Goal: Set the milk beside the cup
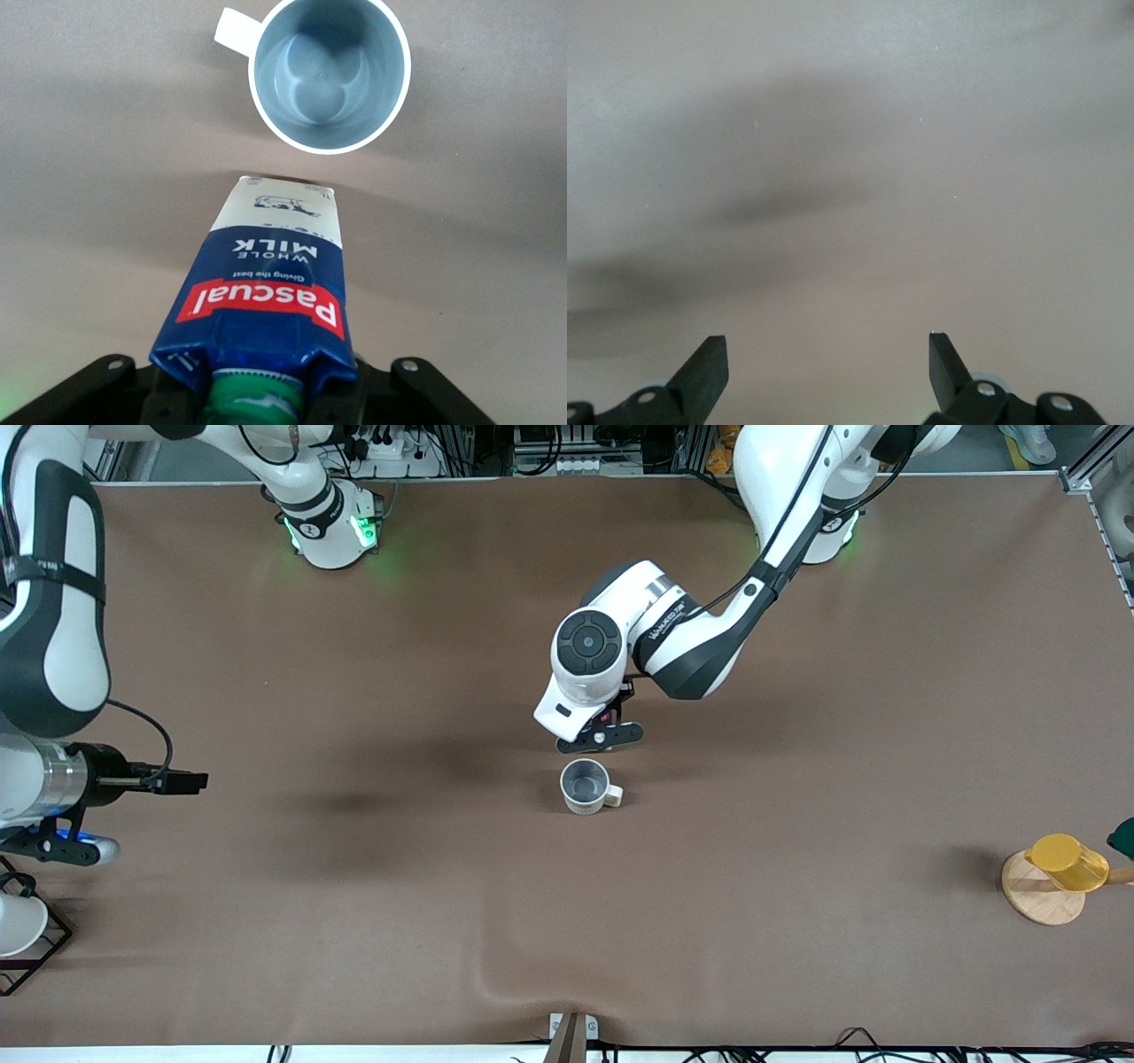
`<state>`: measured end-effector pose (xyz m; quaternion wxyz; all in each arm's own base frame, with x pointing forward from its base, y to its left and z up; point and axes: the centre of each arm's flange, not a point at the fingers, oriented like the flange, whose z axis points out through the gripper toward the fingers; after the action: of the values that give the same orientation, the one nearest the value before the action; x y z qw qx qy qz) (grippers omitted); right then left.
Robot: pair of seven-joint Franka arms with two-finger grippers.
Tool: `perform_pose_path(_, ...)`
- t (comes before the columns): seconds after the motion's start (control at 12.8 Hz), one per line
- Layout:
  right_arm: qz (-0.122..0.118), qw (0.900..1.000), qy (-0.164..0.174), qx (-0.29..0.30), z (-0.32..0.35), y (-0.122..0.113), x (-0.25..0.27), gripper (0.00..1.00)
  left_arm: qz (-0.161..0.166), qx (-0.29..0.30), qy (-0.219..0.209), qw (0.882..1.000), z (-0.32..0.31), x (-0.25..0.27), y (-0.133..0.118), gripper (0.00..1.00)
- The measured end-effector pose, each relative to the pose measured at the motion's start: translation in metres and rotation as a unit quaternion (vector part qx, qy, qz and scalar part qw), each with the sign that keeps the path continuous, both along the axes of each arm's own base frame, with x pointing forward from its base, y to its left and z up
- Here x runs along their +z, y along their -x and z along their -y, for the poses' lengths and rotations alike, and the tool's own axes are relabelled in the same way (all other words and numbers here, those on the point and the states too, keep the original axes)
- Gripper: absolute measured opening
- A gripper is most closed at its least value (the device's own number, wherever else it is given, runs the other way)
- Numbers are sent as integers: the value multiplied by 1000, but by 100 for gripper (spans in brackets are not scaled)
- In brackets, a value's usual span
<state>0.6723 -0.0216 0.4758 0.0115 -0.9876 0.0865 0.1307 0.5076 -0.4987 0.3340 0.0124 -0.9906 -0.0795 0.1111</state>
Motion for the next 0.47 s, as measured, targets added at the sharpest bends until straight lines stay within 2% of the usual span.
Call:
perform_pose_path(0.08, 19, 1000, 0, 2, -3, 10, 19, 100, 3, -1, 0, 1000, 0, -1, -1, 32)
perform_pose_path(0.23, 68, 998, 1, 4, -8, 46, 77, 100, 6, -2, 4, 1000, 1, -4, -2, 32)
perform_pose_path(0.47, 108, 994, 4, 5, -10, 101, 133, 100, 9, -4, 6, 1000, 2, -11, -5, 32)
